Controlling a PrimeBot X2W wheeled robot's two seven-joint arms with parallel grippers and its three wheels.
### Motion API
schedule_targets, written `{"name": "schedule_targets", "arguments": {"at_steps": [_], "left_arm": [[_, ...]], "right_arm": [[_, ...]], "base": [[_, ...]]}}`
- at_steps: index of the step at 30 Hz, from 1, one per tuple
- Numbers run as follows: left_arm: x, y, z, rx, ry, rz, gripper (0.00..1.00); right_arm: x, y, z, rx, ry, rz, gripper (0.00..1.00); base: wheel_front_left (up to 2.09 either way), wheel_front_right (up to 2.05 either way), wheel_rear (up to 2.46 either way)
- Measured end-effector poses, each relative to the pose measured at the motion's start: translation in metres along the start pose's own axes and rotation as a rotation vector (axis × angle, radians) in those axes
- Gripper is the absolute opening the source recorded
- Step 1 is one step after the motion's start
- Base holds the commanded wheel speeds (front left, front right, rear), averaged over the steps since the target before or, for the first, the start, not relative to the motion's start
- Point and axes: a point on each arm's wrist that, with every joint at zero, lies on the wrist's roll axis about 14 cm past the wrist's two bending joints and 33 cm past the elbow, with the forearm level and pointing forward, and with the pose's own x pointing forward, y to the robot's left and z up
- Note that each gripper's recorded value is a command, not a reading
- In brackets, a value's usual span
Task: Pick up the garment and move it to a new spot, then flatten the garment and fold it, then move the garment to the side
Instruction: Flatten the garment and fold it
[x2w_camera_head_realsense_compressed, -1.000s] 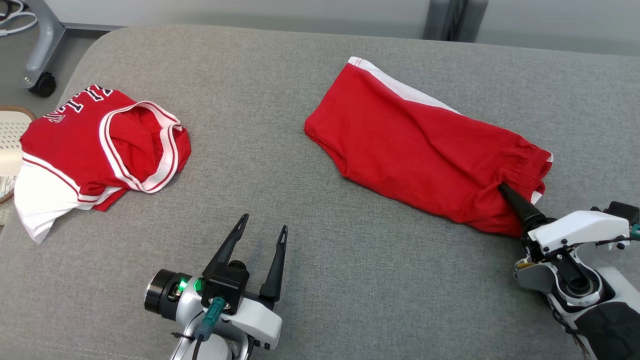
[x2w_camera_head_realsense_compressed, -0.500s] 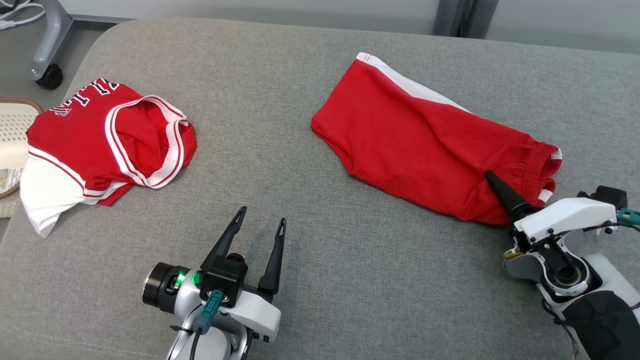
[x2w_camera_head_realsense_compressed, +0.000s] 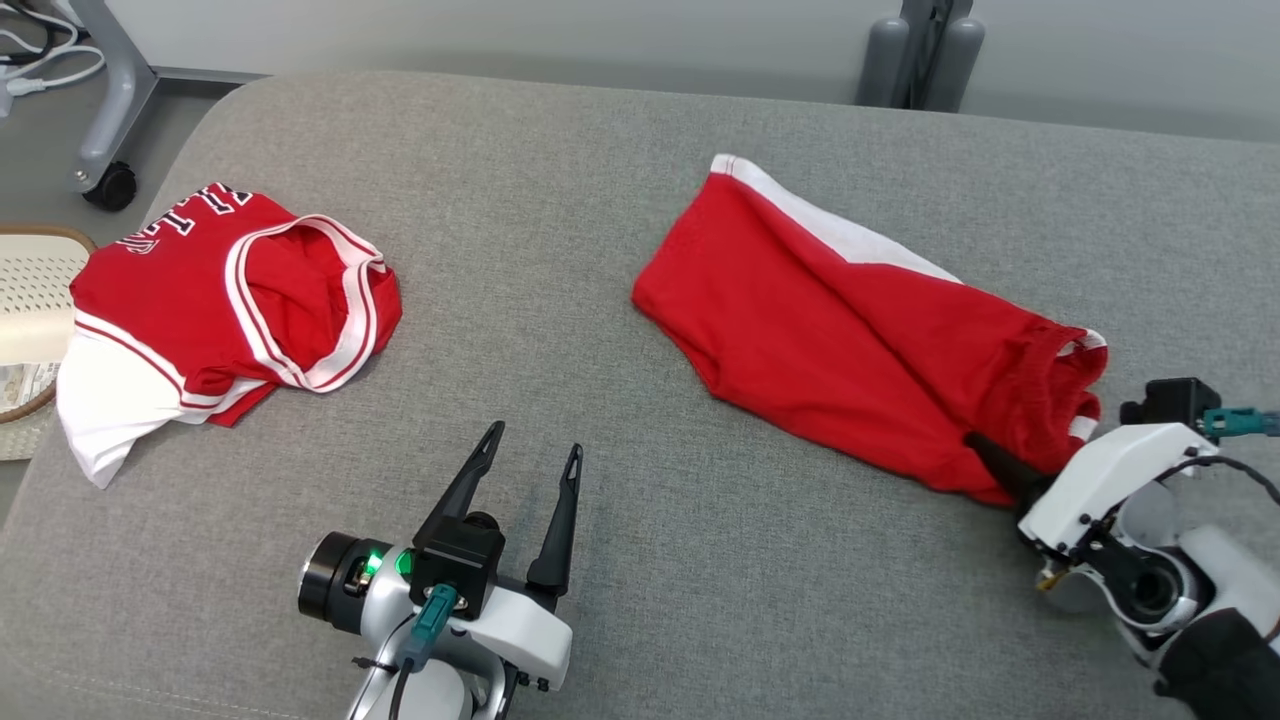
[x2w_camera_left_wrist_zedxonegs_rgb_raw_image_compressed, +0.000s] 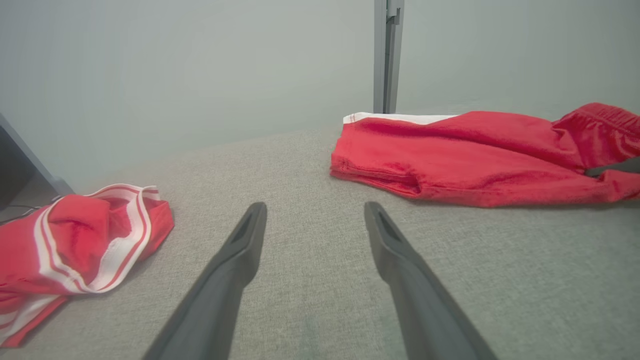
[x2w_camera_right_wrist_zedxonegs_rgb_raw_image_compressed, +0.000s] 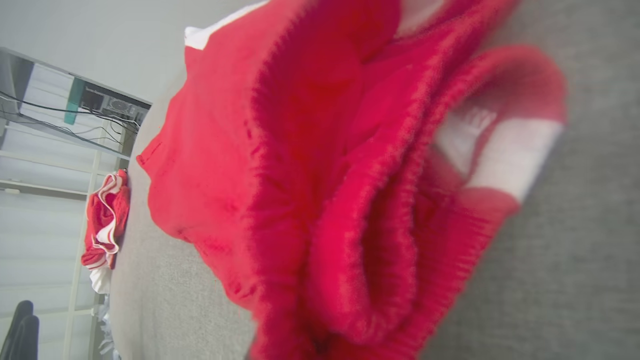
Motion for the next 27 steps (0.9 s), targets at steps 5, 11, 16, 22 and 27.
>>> {"name": "schedule_targets", "arguments": {"at_steps": [5, 11, 16, 22, 27], "left_arm": [[-0.003, -0.001, 0.002, -0.012, -0.004, 0.006, 1.00], [-0.007, 0.000, 0.001, -0.021, 0.001, 0.017, 1.00], [-0.008, 0.000, -0.001, -0.021, 0.007, 0.018, 1.00], [-0.010, 0.004, -0.005, -0.020, 0.021, 0.031, 1.00], [-0.009, 0.006, -0.008, -0.018, 0.028, 0.036, 1.00]], "right_arm": [[-0.009, -0.016, 0.010, -0.173, 0.061, -0.052, 0.00], [-0.019, -0.032, 0.032, -0.419, 0.103, -0.118, 0.00], [-0.024, -0.047, 0.057, -0.511, 0.097, -0.181, 0.00], [-0.034, -0.078, 0.083, -0.631, 0.125, -0.307, 0.00], [-0.033, -0.087, 0.094, -0.685, 0.131, -0.352, 0.00]], "base": [[0.00, 0.00, 0.00], [0.00, 0.00, 0.00], [0.00, 0.00, 0.00], [0.00, 0.00, 0.00], [0.00, 0.00, 0.00]]}}
